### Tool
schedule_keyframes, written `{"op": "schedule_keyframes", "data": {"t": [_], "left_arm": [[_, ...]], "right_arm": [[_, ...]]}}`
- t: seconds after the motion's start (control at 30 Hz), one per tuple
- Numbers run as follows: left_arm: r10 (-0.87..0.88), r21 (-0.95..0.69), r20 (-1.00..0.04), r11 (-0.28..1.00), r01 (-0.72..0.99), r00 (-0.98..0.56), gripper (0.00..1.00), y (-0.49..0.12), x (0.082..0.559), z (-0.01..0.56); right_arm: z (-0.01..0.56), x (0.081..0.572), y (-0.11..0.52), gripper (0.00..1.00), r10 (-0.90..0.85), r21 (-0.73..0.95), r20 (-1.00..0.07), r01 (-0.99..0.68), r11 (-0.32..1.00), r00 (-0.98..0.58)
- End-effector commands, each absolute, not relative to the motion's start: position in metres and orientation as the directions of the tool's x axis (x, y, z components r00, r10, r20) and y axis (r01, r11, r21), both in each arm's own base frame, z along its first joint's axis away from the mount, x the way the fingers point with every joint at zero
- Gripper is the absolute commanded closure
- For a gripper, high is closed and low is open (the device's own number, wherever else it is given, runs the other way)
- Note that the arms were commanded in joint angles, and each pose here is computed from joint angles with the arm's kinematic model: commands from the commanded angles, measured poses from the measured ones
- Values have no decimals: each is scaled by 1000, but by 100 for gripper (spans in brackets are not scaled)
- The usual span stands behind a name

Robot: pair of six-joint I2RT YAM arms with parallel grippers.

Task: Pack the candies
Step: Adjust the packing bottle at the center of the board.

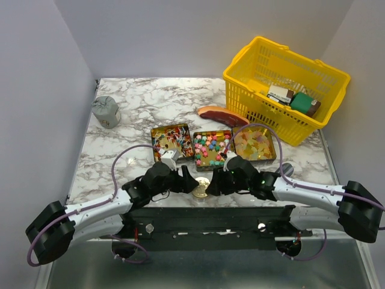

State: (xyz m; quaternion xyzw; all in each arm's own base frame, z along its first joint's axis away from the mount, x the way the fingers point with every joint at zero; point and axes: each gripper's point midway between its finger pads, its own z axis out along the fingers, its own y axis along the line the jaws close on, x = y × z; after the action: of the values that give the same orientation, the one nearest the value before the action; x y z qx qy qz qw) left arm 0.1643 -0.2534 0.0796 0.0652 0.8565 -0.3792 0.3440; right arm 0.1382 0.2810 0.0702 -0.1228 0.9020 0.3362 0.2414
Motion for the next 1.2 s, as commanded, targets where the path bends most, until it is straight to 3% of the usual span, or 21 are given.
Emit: {"op": "schedule_keyframes", "data": {"t": [0.0,0.2,0.33,0.73,0.87,1.17], "left_arm": [[-76,-640,-586,653,404,-807,15,-254,137,81],[-31,-690,-522,602,401,-853,18,-254,111,70],[-26,-688,-498,621,376,-867,30,-249,107,57],[-49,-658,-496,673,338,-867,39,-247,117,34],[-34,-645,-493,685,339,-869,45,-247,117,22],[-28,-616,-539,695,372,-842,49,-257,132,23]], "right_arm": [[68,140,286,42,-64,532,-516,-378,758,-854],[64,145,284,45,-33,520,-506,-335,786,-862],[62,146,284,46,-19,518,-494,-312,796,-869],[56,147,274,48,19,506,-487,-264,821,-873],[46,145,263,53,51,495,-473,-217,841,-880],[24,139,246,65,94,469,-432,-134,873,-897]]}}
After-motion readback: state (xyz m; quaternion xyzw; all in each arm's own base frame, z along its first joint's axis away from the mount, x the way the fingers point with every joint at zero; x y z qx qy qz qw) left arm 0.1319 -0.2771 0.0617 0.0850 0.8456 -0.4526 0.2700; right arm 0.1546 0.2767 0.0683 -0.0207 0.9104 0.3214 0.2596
